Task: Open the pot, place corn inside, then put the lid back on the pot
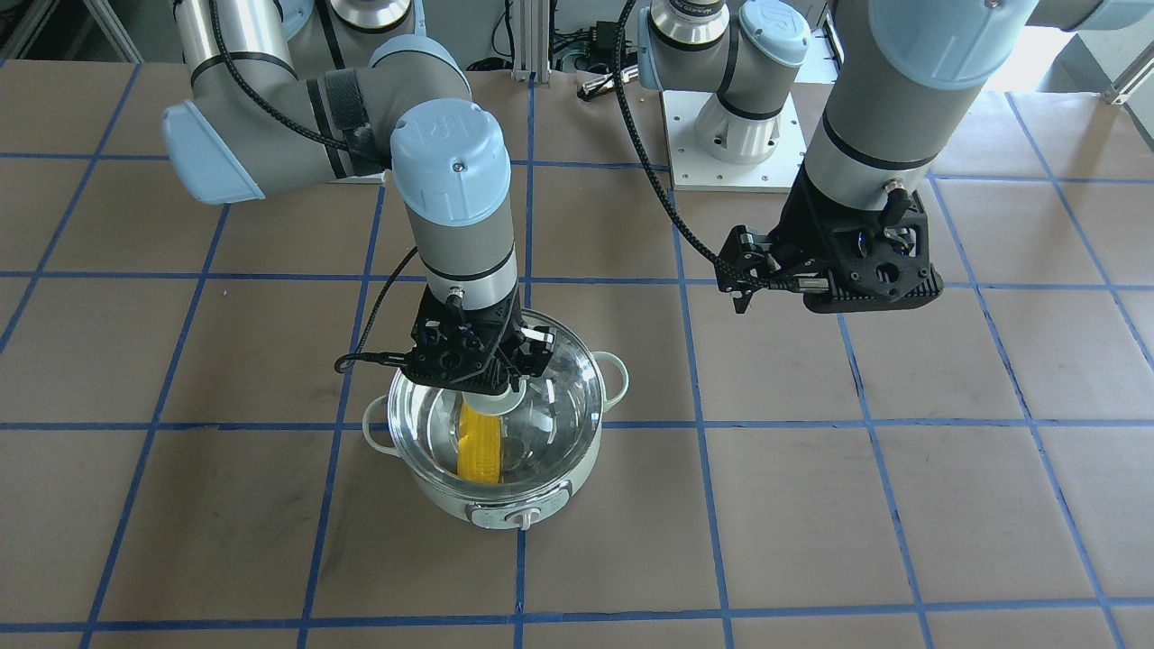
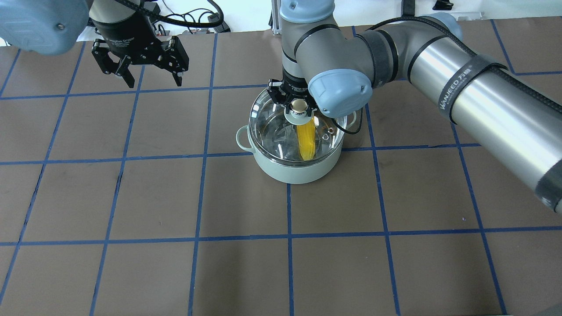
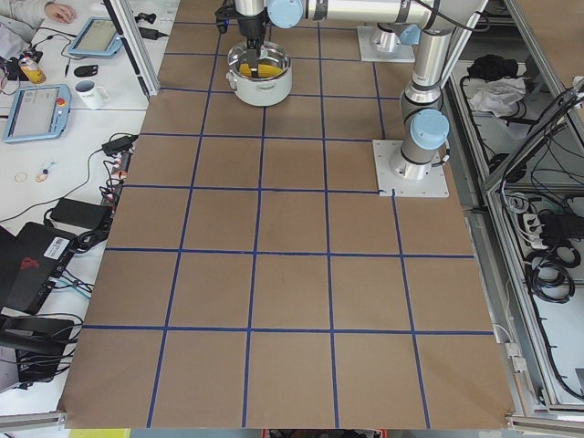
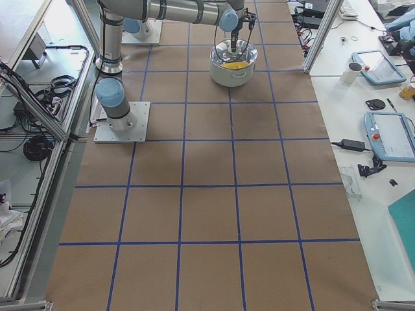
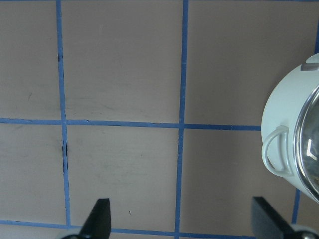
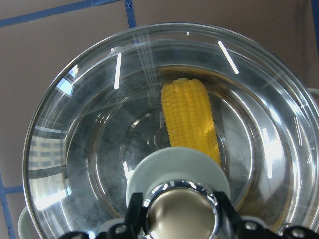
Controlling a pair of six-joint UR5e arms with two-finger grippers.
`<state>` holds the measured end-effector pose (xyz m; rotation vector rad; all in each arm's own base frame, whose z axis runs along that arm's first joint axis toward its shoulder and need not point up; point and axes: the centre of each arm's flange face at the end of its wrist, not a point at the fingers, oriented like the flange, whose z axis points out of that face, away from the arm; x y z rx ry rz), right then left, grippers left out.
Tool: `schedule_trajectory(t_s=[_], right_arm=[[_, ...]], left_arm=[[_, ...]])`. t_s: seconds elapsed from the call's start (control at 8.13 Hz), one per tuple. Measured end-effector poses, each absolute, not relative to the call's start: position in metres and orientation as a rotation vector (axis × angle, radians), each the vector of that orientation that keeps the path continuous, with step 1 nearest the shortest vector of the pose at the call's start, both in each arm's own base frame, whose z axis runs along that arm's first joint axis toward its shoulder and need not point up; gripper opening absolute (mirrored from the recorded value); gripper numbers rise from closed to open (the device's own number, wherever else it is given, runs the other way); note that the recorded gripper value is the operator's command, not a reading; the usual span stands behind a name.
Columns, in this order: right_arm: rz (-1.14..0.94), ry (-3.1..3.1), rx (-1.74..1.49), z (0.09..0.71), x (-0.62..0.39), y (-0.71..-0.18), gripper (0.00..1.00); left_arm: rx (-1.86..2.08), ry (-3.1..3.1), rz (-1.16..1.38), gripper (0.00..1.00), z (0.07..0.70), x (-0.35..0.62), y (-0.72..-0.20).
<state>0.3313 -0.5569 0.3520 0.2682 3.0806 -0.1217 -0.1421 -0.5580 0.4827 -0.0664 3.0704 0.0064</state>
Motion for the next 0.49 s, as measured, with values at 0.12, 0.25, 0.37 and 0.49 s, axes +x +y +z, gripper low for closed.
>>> schedule_trajectory(t_s=[0.12, 0.25, 0.37, 0.49], right_arm=[[-0.118, 3.076, 0.273, 0.3520, 0.3318, -0.5568, 0.11], [-0.117, 3.073, 0.274, 0.3523, 0.3321, -0.5568, 0.11], [-0.116, 3.072, 0.271, 0.3522, 0.3323, -0.5569, 0.11], [-0.115, 3.072, 0.268, 0.3519, 0.3323, -0.5569, 0.10]], left_arm=[[-0.066, 3.070, 0.006, 1.00, 0.4828, -0.1421, -0.5579], [-0.066, 3.069, 0.006, 1.00, 0.4829, -0.1420, -0.5579], [-0.066, 3.069, 0.007, 1.00, 0.4827, -0.1419, -0.5577], [-0.066, 3.068, 0.007, 1.00, 0.4826, -0.1419, -0.5576]])
